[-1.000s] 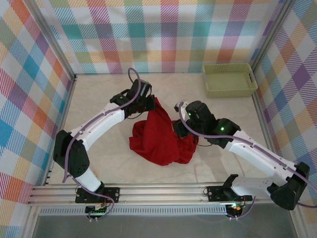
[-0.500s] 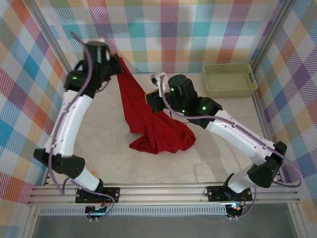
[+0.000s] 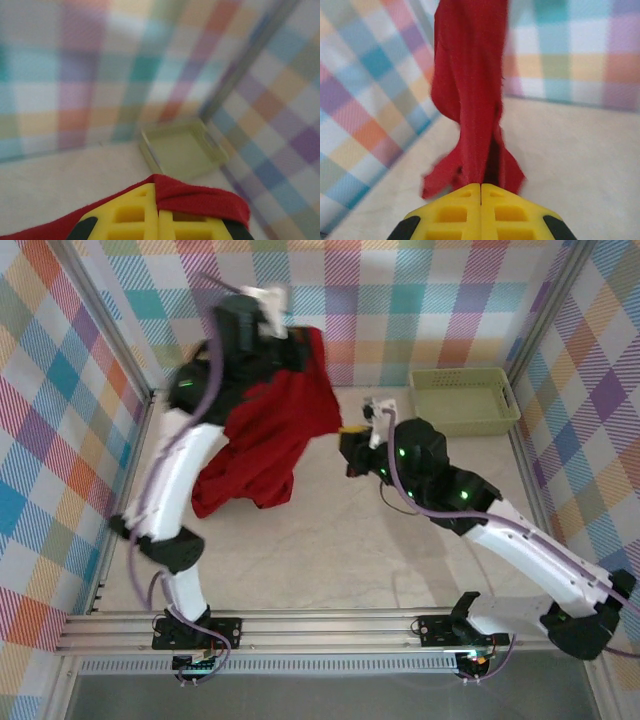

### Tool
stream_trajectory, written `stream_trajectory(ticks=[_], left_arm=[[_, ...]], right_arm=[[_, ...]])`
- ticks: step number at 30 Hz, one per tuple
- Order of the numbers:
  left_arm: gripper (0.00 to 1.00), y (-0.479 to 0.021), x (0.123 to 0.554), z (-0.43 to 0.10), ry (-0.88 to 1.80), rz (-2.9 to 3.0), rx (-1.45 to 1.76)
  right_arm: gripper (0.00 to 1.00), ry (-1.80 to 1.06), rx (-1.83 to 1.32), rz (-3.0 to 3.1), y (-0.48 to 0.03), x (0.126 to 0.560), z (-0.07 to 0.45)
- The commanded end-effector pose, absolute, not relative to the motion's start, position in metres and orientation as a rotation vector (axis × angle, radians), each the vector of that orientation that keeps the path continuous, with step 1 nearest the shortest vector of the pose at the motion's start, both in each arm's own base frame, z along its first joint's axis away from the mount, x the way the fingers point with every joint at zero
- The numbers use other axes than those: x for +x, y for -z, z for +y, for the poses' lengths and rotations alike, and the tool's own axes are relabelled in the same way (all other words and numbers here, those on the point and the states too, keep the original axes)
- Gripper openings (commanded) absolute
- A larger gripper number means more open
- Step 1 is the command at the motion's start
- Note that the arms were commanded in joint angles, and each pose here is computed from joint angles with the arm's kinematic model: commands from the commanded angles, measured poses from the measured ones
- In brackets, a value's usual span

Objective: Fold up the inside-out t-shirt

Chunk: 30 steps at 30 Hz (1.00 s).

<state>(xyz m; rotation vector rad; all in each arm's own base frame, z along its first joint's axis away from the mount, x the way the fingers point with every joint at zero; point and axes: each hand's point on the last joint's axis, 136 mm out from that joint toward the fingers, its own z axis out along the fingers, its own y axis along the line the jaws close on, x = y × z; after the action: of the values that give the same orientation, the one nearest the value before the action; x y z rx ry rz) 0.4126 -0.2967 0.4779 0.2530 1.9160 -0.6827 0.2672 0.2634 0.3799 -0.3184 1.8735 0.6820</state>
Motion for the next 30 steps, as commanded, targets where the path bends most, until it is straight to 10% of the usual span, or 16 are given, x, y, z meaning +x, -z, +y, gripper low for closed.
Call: stream_trajectory(ticks=[1,8,10,17,30], left_arm=[[0.00,-0.393,0.415,-0.382,0.817,2.089,0.420],[0.17,-0.256,0.354,-0.490,0.918,2.374,0.705],[0.30,-0.244,0.357,-0.477,0.850,2.420,0.648],[0.59,-0.244,0.394,-0.339,0.579,2.418,0.252],[0.78,-0.143,0.392,-0.040,0.272,2.461,-0.708]], right_arm=[[0.00,-0.494,-0.100,2.096,-0.300,0.262,0.201],[0.00,-0.265,0.282,2.375,-0.174,0.209,0.108],[0.15,-0.223,0.327,2.388,-0.161,0.206,0.096],[0.65,-0.185,0.129,2.342,-0.181,0.255,0.132],[0.82,-0.624,-0.301,2.501,-0.166,0.371,0.337]])
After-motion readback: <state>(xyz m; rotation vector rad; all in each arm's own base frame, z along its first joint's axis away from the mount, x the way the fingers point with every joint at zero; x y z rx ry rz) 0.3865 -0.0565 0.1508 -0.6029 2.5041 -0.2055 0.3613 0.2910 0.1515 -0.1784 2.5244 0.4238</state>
